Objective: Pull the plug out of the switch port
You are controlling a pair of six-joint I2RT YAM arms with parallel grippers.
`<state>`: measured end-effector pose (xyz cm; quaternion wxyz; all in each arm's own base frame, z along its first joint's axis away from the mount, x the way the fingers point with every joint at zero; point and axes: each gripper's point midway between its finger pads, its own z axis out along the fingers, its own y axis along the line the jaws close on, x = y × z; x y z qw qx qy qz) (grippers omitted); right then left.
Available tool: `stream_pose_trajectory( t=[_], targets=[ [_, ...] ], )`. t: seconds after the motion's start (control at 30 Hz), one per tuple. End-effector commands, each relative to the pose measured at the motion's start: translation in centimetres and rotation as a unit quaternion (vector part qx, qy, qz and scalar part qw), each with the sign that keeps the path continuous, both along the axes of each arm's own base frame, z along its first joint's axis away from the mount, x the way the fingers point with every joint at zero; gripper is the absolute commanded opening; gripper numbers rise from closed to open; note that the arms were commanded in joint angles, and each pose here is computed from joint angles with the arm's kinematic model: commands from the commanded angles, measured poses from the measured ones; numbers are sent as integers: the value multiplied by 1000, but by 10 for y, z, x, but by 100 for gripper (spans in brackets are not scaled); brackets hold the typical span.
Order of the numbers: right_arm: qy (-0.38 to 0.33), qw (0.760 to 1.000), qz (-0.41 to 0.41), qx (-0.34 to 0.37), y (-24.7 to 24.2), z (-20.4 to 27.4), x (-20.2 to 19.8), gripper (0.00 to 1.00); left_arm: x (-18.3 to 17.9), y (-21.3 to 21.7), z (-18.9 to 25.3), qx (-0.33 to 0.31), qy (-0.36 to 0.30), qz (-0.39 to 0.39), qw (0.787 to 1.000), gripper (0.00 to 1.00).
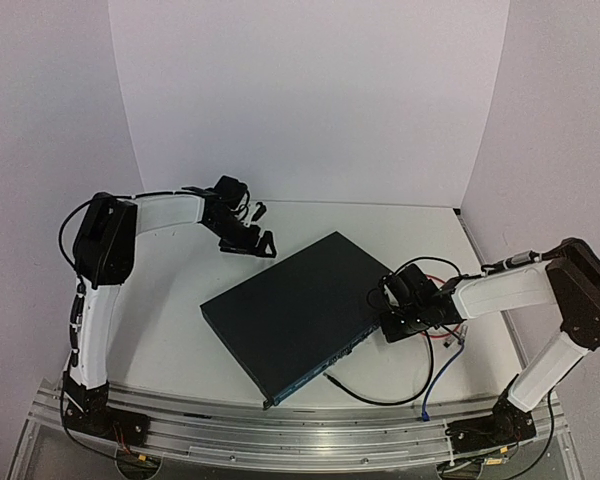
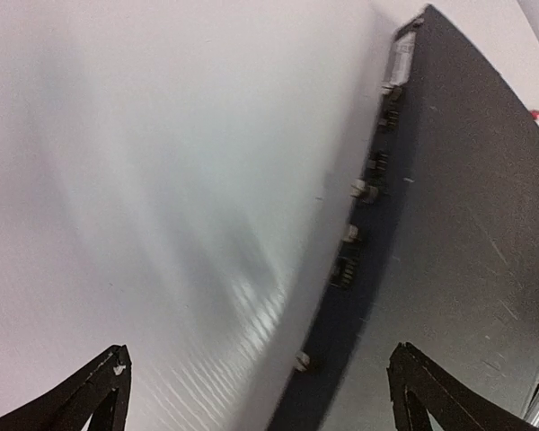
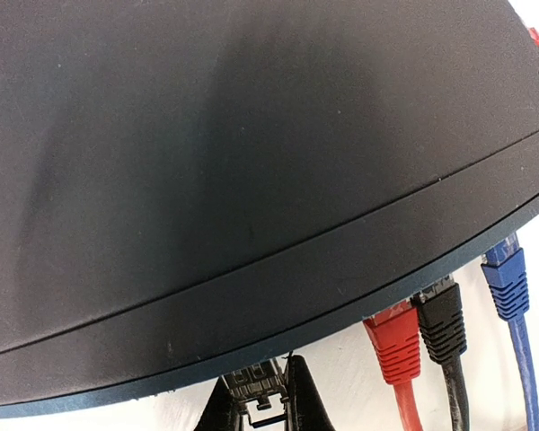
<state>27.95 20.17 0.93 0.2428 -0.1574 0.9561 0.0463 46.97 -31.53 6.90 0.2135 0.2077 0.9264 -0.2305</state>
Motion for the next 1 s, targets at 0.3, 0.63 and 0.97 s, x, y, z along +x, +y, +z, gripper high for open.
stream_pose_trajectory(
  t=[0.3, 0.63, 0.97],
  targets=[
    [-31, 994, -10, 101, 40, 21, 11, 0, -181, -122, 67, -2, -66, -200, 978, 100],
    [-29, 992, 9, 124, 38, 28, -3, 0, -215, -151, 17, 48, -67, -149, 985, 98],
    [-16, 989, 14, 147, 42, 30, -11, 0, -234, -186, -38, 142, -104, -148, 973, 98]
  ],
)
